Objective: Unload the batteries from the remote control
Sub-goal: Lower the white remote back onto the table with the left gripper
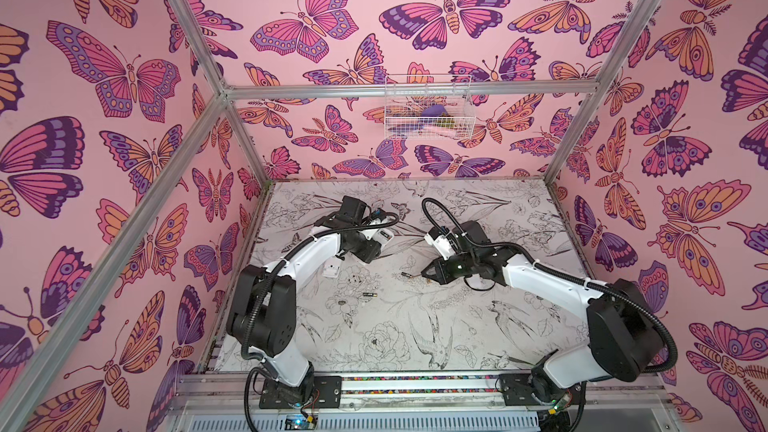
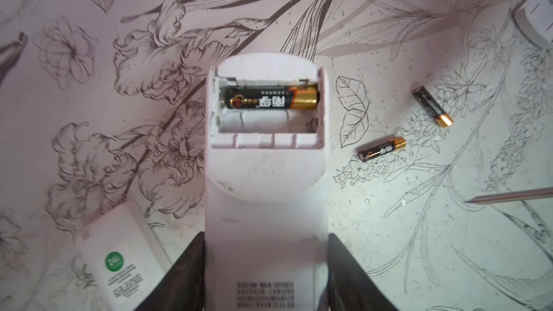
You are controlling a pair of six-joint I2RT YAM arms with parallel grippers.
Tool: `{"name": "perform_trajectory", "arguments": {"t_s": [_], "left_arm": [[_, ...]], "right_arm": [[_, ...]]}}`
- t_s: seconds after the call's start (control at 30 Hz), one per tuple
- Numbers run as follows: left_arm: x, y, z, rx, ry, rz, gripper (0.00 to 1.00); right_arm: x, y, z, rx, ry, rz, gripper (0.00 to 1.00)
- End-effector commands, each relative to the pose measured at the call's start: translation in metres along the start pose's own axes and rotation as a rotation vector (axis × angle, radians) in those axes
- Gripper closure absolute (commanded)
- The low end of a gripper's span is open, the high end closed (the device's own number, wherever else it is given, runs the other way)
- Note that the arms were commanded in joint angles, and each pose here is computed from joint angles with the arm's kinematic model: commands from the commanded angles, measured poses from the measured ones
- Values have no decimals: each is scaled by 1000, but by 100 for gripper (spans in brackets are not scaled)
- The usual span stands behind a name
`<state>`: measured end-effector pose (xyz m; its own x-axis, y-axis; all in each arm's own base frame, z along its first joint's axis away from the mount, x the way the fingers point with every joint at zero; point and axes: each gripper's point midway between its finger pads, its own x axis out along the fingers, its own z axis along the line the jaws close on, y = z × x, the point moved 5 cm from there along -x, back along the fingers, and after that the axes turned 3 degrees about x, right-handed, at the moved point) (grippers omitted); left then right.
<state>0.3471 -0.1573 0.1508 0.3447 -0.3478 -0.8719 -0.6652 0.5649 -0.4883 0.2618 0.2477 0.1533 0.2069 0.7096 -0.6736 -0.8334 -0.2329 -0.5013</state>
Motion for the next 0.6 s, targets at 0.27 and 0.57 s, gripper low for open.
{"name": "perform_trajectory", "arguments": {"t_s": [0.27,0.57], "left_arm": [[45,11,4,-220,-67,64,84],[72,13,0,-242,-56,127,76]], "right_arm": [[0,-11,-15,108,89,-131,100],[12,-28,-25,151,143,-163,100]]}}
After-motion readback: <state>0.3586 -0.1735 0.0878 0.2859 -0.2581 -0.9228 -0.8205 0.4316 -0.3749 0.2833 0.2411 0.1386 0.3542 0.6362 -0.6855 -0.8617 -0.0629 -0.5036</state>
